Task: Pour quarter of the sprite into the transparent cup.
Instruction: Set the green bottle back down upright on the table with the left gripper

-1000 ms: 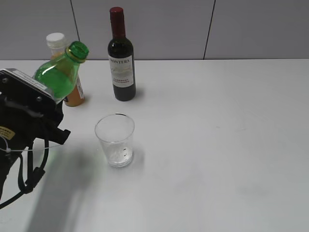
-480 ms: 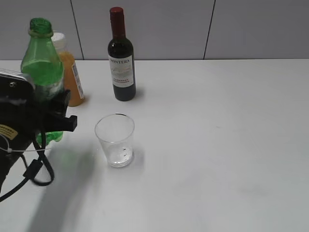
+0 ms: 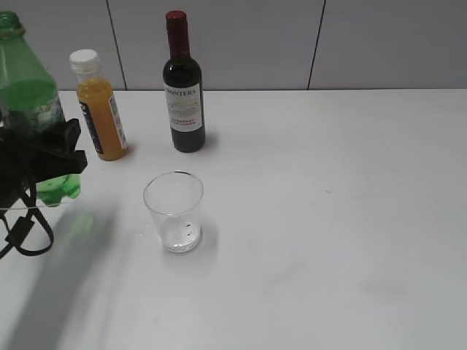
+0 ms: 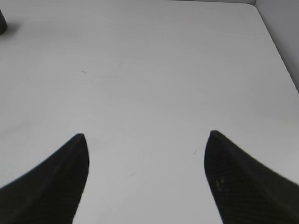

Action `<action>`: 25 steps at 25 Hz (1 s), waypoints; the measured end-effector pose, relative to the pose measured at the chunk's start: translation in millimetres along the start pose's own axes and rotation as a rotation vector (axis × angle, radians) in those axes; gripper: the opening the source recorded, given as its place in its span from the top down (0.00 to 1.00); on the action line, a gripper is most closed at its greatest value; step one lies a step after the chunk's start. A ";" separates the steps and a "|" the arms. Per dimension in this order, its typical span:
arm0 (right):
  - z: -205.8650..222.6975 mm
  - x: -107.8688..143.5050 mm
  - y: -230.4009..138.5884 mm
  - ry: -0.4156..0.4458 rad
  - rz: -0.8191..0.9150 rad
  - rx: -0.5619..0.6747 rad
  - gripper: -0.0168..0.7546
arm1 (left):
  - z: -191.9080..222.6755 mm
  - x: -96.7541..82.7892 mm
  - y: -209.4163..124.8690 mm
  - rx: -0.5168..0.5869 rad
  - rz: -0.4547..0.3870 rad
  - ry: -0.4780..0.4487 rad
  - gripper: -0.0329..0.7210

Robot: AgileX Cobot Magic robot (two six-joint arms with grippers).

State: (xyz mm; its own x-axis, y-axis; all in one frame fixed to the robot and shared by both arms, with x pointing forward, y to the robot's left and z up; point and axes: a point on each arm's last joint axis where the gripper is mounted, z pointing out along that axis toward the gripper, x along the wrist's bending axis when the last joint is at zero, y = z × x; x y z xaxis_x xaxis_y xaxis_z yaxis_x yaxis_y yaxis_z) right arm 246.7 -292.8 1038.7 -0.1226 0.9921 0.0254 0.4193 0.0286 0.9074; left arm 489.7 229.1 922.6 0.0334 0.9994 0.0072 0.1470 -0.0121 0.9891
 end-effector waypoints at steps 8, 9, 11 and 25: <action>0.0 0.0 0.0 0.000 0.000 0.000 0.21 | 10.1 43.1 2.7 -0.017 -0.076 0.043 0.34; 0.0 0.0 0.0 0.000 0.000 0.000 0.21 | 10.7 48.7 2.3 -0.016 -0.087 0.055 0.34; 0.0 0.0 0.0 0.000 0.000 0.000 0.21 | 12.3 59.5 -0.8 -0.010 -0.098 0.077 0.34; 0.0 0.0 0.0 0.000 0.000 0.000 0.21 | 72.7 82.9 -16.2 -0.022 -0.130 0.129 0.34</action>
State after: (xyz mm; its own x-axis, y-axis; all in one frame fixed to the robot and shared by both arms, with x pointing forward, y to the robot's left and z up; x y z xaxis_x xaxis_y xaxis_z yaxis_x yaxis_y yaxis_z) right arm 246.7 -292.8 1038.7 -0.1226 0.9921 0.0254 0.4193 0.0286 0.9074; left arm 561.9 309.9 896.5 -0.1119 0.9883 -0.1036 0.1205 0.1170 0.9858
